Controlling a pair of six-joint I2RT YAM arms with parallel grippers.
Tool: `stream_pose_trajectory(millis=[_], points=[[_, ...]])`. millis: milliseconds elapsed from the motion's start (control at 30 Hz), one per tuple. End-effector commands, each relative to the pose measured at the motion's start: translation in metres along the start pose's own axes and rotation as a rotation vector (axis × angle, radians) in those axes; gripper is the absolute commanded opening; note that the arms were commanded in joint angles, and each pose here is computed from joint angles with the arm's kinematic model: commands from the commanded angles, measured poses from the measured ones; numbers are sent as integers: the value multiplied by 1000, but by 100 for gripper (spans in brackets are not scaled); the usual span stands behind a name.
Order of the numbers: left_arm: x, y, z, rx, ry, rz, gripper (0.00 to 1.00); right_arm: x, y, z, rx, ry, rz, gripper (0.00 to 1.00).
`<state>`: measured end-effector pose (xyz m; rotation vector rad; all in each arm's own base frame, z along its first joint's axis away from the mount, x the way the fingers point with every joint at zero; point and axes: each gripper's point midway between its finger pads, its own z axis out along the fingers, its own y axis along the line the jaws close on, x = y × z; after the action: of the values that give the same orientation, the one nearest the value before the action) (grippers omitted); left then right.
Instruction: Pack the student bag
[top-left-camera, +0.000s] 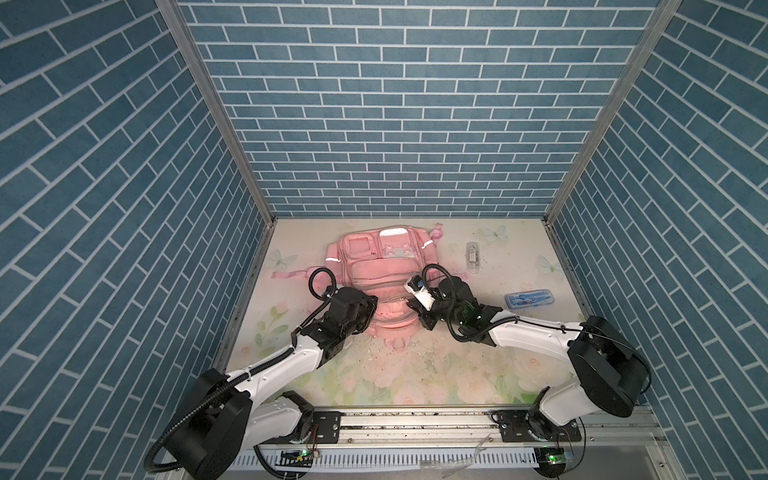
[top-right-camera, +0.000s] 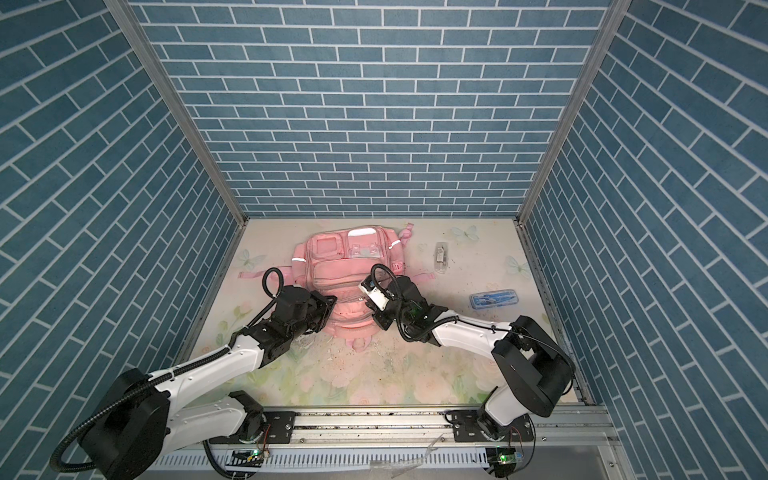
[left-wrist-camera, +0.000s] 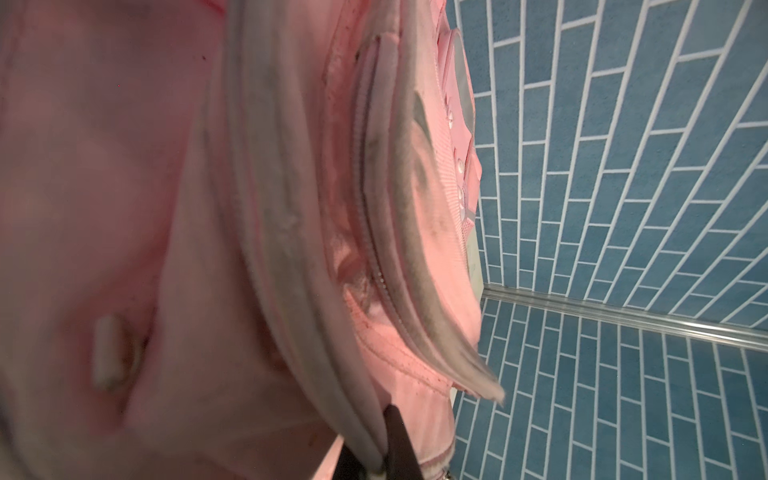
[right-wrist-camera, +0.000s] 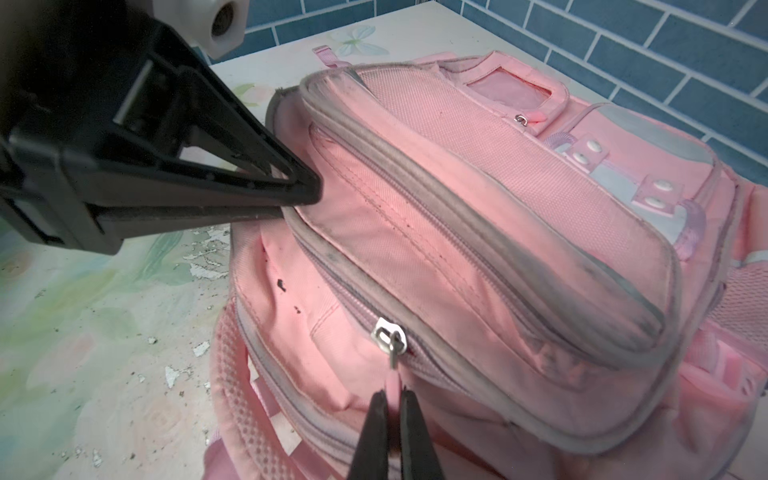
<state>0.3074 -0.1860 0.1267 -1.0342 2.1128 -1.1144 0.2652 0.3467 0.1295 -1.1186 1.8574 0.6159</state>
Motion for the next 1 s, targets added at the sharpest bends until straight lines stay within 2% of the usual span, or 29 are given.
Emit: stream_pose_trajectory(millis=[0, 200, 333, 600, 667, 700, 733, 833, 967], points=[[-10, -14, 3, 7, 47, 122, 0, -16, -16, -10, 68, -44, 0, 0], [-22, -18, 2, -22, 153, 230, 0, -20, -33, -17, 70, -70, 54, 0], [-31, -9, -3, -52, 164, 252, 0, -21, -44, -17, 75, -72, 61, 0], [-86, -9, -5, -145, 123, 335, 0, -40, -11, -2, -76, -97, 45, 0], [-94, -18, -6, -161, 105, 351, 27, -45, 0, 4, -99, -99, 44, 0], [-98, -24, -9, -160, 88, 347, 37, -45, 4, 7, -106, -94, 46, 0], [-98, -30, -13, -149, 77, 336, 42, -46, 8, 10, -110, -89, 46, 0], [-87, -41, -26, -97, 47, 259, 48, -43, 10, 15, -106, -82, 61, 0], [-47, -47, -37, -4, 19, 150, 52, -39, 10, 19, -98, -69, 68, 0]])
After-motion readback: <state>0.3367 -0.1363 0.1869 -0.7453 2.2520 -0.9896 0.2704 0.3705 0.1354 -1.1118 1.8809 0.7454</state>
